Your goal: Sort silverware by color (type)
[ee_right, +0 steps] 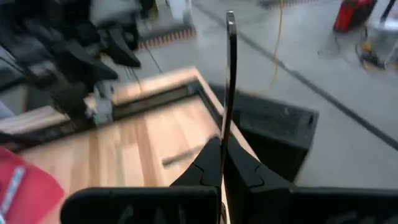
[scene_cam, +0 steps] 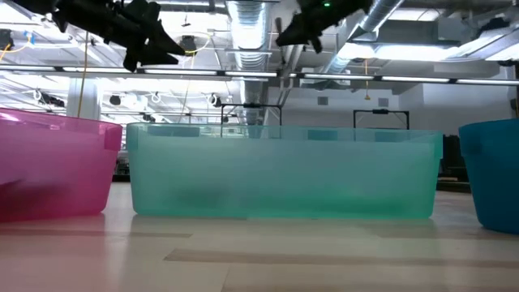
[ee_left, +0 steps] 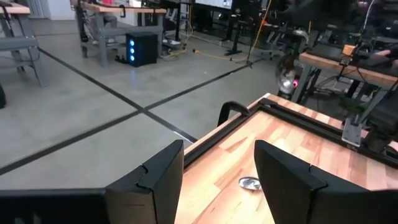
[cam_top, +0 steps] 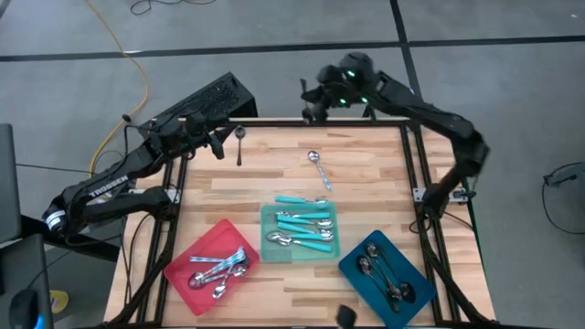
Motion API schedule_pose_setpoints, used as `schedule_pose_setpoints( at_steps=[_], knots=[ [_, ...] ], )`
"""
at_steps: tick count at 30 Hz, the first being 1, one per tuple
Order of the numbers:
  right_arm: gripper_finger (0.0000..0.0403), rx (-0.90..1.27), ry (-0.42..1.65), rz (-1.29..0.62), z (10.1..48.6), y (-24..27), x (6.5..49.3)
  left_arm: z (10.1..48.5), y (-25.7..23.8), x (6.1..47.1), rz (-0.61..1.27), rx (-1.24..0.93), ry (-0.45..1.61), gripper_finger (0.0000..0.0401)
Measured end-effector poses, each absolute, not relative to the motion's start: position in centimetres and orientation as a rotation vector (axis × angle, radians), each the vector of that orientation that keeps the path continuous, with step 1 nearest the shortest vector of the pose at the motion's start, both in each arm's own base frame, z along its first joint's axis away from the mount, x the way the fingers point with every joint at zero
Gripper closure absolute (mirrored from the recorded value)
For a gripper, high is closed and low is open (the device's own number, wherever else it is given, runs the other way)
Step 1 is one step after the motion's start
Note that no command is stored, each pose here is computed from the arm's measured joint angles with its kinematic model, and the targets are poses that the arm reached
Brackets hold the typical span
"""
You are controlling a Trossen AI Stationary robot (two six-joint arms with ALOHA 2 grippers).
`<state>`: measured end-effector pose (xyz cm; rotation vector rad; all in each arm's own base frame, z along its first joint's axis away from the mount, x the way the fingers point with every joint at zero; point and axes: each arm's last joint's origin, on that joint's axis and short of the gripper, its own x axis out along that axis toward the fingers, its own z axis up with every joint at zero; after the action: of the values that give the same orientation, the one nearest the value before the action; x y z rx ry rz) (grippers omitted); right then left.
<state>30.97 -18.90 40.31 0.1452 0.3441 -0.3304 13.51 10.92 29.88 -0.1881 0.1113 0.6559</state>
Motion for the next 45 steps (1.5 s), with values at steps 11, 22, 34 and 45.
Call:
schedule_pose_setpoints(
  at_steps=[11, 22, 34, 45],
  knots=[
    [0.0383, 0.298, 0.182, -0.295, 34.0, -16.0, 24.9, 30.0, 10.9, 13.4, 0.662, -0.199, 0.096, 0.0220],
    [0.0383, 0.621, 0.098, -0.158, 31.1, -15.5, 21.3, 30.0, 10.9, 13.5, 0.659, -0.229, 0.091, 0.0220],
    [0.0383, 0.883, 0.370, -0.055, 29.3, -13.3, 19.3, 30.0, 10.9, 13.4, 0.660, -0.239, 0.090, 0.0220],
    [0.0383, 0.909, 0.551, 0.035, 29.5, -8.0, 19.1, 29.6, 10.8, 13.4, 0.664, -0.275, 0.114, 0.0221]
  ],
)
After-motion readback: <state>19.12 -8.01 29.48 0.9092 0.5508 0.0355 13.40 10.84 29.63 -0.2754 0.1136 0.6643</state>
